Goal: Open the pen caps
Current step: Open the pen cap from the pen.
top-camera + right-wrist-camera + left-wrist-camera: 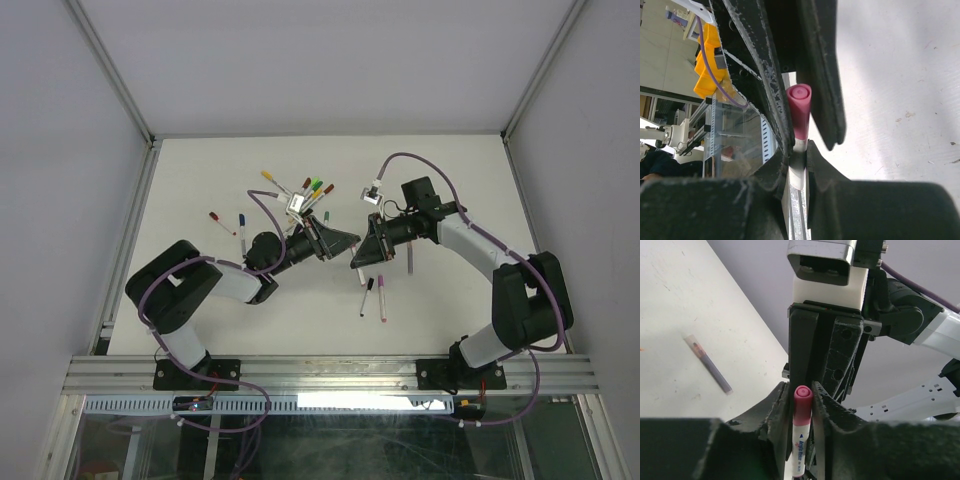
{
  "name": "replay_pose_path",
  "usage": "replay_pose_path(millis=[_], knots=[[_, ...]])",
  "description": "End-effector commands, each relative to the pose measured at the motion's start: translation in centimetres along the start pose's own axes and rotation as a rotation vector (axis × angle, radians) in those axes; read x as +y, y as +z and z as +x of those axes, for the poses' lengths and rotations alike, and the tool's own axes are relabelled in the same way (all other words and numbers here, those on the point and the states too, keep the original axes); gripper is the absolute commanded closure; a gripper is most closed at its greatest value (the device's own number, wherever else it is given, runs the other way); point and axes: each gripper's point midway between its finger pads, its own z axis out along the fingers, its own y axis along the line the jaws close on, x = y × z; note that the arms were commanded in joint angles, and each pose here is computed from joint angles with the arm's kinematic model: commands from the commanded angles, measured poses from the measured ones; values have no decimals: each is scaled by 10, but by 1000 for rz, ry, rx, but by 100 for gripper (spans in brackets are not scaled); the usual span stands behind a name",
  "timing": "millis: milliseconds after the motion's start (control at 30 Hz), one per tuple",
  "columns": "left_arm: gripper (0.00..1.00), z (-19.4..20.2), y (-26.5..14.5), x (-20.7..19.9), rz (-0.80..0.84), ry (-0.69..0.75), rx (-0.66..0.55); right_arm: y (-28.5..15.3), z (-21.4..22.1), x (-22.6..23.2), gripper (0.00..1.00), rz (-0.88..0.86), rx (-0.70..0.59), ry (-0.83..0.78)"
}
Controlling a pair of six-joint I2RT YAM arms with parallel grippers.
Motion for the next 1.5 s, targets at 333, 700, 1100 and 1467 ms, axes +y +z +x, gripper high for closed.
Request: replay_pose_path(millis=[333,700,1100,1467], knots=[[100,-23,-2,-27,75,84,-97,0,-14,10,71,-47,-18,-53],[100,-44,-6,-33,78,75,-214,8,-11,6,63,-36,-19,-20],[100,-125,-12,-49,94,227,-467,17,-10,1,100,23,-17,4],[100,-267,-27,-71,-18,397,-757,23,-7,6,100,-7,1,39]])
